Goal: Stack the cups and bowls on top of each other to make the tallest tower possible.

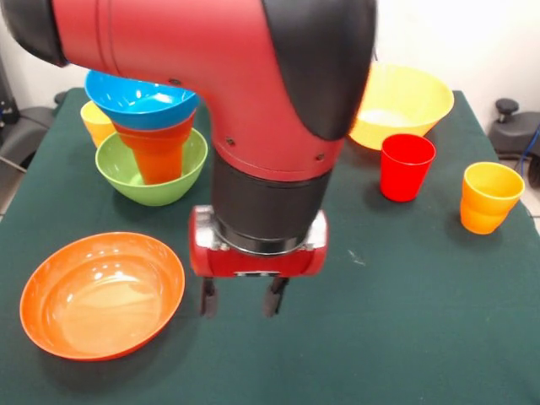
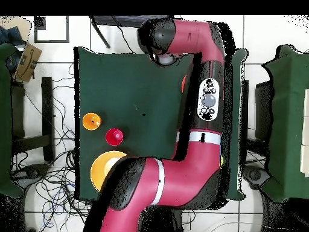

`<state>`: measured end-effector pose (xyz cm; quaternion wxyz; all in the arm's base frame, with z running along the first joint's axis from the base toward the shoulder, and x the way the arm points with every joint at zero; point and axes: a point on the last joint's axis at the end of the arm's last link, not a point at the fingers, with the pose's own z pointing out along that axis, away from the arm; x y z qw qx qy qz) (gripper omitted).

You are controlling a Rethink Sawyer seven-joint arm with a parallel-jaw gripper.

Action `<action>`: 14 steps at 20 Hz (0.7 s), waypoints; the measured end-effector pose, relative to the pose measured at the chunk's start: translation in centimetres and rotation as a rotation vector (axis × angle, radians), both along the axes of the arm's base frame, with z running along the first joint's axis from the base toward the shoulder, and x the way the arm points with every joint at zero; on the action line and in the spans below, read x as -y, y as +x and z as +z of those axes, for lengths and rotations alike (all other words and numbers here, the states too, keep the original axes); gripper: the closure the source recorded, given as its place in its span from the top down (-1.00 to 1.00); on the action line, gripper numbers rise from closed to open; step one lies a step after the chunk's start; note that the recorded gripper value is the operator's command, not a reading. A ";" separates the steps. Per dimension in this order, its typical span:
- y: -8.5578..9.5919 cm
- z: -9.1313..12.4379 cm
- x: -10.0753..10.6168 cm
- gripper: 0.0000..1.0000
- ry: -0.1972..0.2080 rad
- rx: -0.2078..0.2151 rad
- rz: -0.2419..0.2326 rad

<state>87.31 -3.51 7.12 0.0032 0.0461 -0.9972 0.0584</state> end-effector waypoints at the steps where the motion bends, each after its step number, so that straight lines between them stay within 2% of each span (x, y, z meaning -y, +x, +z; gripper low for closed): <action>1: 0.0 0.0 0.3 1.00 -0.005 0.005 0.000; 9: -1.2 0.5 4.6 1.00 -0.075 0.078 0.013; 14: -2.4 0.8 6.5 1.00 -0.106 0.091 0.017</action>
